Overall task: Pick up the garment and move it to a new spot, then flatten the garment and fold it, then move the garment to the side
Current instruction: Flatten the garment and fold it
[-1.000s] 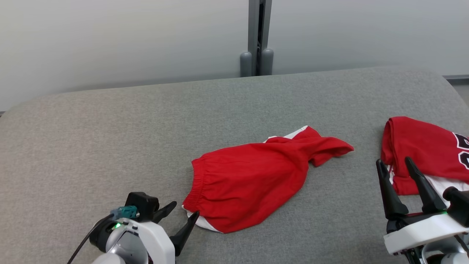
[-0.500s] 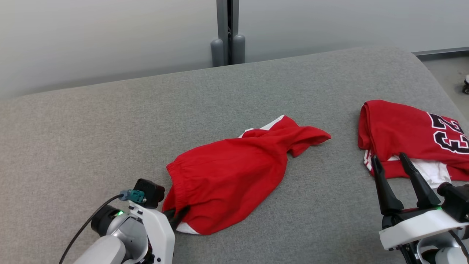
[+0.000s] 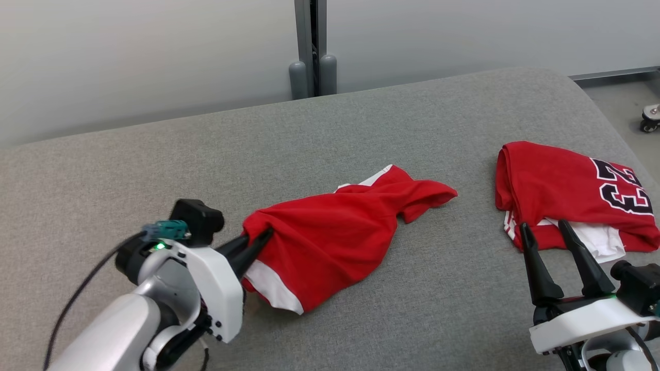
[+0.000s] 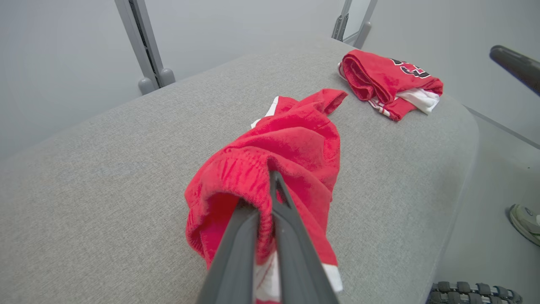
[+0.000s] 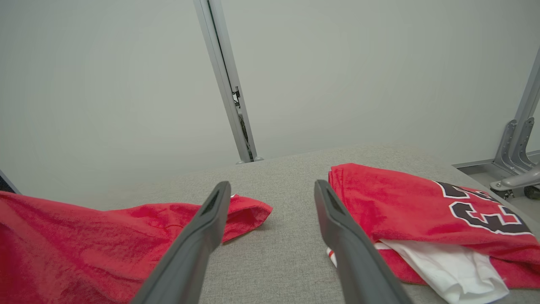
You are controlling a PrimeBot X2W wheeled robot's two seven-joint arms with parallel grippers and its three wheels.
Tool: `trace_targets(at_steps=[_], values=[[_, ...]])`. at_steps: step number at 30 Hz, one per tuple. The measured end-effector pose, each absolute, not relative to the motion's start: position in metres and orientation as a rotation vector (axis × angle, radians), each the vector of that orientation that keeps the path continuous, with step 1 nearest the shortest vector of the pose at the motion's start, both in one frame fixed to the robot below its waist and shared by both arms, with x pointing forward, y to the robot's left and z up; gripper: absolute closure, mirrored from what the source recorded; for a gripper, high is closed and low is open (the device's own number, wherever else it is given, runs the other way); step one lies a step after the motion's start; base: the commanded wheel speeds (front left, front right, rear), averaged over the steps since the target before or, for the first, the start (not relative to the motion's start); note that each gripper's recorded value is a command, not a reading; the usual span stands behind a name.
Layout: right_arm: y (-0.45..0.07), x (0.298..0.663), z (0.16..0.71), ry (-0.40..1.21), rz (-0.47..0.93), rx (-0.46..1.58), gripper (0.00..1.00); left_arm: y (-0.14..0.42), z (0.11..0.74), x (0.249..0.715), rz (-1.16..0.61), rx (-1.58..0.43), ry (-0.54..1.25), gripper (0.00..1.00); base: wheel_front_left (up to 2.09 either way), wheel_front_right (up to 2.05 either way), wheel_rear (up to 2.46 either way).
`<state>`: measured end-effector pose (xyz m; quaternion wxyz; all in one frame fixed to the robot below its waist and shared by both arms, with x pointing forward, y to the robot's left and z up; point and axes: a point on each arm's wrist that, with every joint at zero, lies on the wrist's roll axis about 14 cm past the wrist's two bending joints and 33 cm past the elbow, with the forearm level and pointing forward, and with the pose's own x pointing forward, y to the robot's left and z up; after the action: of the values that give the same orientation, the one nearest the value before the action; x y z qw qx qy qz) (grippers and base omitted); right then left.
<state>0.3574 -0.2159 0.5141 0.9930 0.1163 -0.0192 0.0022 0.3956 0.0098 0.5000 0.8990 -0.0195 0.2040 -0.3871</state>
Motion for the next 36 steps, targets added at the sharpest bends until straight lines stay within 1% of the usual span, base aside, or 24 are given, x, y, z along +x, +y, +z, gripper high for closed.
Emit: trace_targets(at_steps=[8,11,14,16,17,18,22,26,28,33,36], values=[[-0.212,0.36,0.512,-0.034,0.016,0.237,0.0,0.022,0.525,0.402,-0.777,-0.07,0.382,1.0,0.0,0.0,0.0],[-0.207,0.364,0.512,-0.035,0.029,0.24,0.0,0.049,0.542,0.422,-0.683,-0.081,0.336,1.0,0.0,0.0,0.0],[-0.205,0.365,0.51,-0.031,0.034,0.242,0.0,0.068,0.544,0.433,-0.613,-0.12,0.334,1.0,0.0,0.0,0.0],[-0.203,0.367,0.509,-0.028,0.04,0.245,0.0,0.09,0.537,0.442,-0.538,-0.144,0.354,1.0,0.0,0.0,0.0],[-0.2,0.368,0.509,-0.026,0.047,0.246,0.0,0.116,0.528,0.451,-0.454,-0.168,0.367,1.0,0.0,0.0,0.0],[-0.2,0.368,0.509,-0.026,0.047,0.246,0.0,0.116,0.528,0.451,-0.454,-0.168,0.367,1.0,0.0,0.0,0.0],[-0.199,0.371,0.508,-0.026,0.053,0.247,0.0,0.155,0.521,0.466,-0.332,-0.195,0.348,1.0,0.0,0.0,0.0],[-0.2,0.373,0.507,-0.021,0.055,0.247,0.0,0.183,0.517,0.478,-0.249,-0.174,0.328,1.0,0.0,0.0,0.0],[-0.201,0.374,0.507,-0.021,0.054,0.244,0.0,0.187,0.521,0.484,-0.246,-0.151,0.313,1.0,0.0,0.0,0.0],[-0.201,0.373,0.505,-0.018,0.05,0.247,0.0,0.172,0.537,0.49,-0.292,-0.146,0.275,1.0,0.0,0.0,0.0],[-0.201,0.373,0.504,-0.014,0.047,0.251,0.0,0.169,0.532,0.489,-0.294,-0.141,0.307,1.0,0.0,0.0,0.0]])
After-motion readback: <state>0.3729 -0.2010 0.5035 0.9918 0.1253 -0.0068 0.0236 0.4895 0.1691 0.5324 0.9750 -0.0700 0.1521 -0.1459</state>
